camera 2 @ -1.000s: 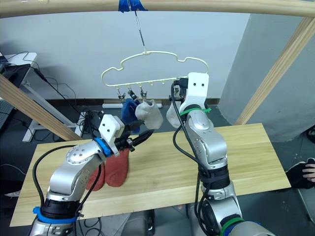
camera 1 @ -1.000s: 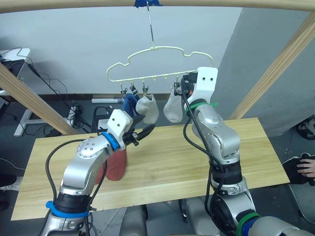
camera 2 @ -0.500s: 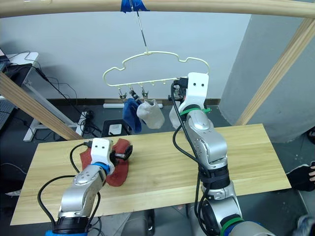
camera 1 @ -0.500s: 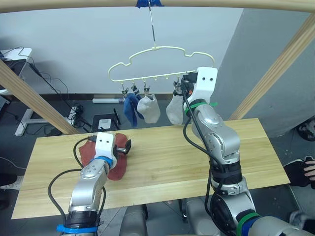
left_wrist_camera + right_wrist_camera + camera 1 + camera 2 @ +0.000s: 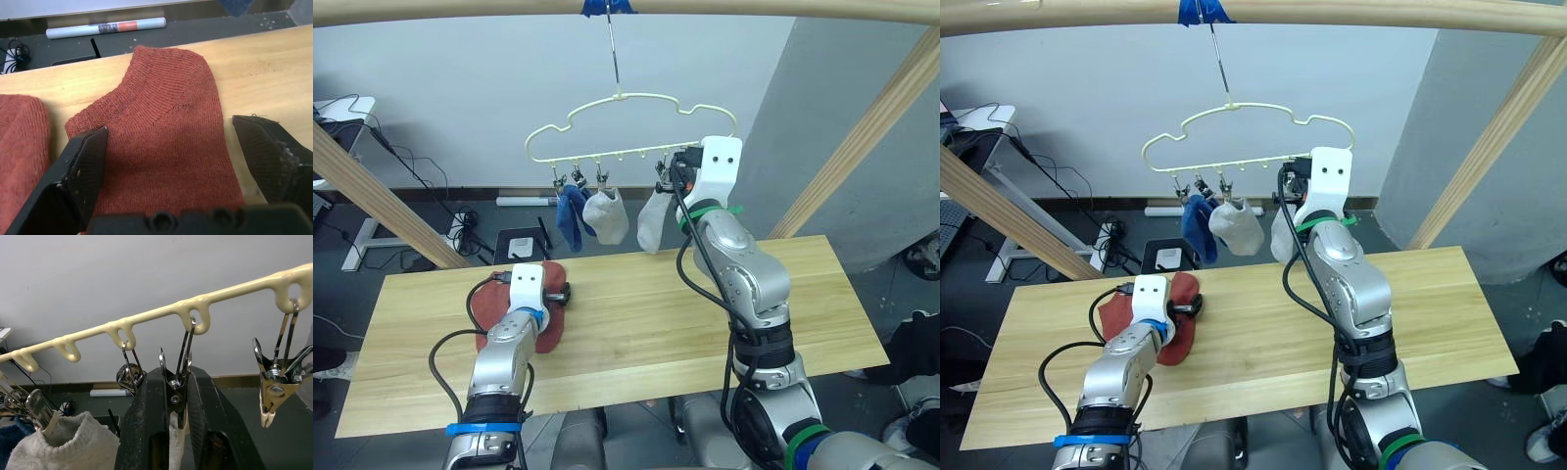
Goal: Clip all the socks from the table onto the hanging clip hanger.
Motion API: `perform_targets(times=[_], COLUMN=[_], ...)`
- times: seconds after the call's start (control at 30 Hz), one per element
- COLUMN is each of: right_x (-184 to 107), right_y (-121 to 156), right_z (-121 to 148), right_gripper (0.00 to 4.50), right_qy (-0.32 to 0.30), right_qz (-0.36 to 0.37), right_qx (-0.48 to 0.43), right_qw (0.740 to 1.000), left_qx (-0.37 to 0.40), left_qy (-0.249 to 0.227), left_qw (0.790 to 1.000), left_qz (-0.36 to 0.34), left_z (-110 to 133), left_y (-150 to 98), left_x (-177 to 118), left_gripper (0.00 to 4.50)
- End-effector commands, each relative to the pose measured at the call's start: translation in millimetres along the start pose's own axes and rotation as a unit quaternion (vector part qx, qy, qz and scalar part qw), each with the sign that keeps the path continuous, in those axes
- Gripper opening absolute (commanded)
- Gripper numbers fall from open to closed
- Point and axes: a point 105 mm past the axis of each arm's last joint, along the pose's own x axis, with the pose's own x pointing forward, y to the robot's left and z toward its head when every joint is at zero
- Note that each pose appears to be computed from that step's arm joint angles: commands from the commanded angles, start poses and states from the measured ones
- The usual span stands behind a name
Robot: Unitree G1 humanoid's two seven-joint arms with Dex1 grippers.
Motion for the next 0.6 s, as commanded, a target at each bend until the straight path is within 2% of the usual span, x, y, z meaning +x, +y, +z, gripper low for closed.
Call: perform_targets(times=[0.03,0.2,0.37,0.57,0.6], right_x=[-6.8,-7.0,-6.9,-7.0,-7.0], right_y=[19.0,19.3,19.9,19.5,19.4], right_z=[11.1,10.7,10.3,10.1,10.1], right_gripper=[0.17,0.17,0.17,0.17,0.17], right_qy=[-0.022,-0.021,-0.019,-0.019,-0.019], right_qz=[0.026,0.028,0.029,0.028,0.028], right_qx=[0.035,0.038,0.040,0.042,0.042], right_qw=[0.999,0.999,0.999,0.999,0.999], left_qx=[0.008,0.009,0.014,0.067,0.078], left_qy=[0.027,0.024,0.018,-0.006,-0.011], left_qw=[1.000,1.000,1.000,0.997,0.996], left_qz=[-0.001,-0.005,-0.007,-0.028,-0.031], left_z=[-14.6,-16.3,-16.8,-14.5,-13.8], left_y=[1.6,-0.7,-2.7,-8.3,-9.2], left_x=[-1.7,-4.9,-8.2,-12.2,-12.6], left_gripper=[3.64,2.75,1.54,0.08,0.00])
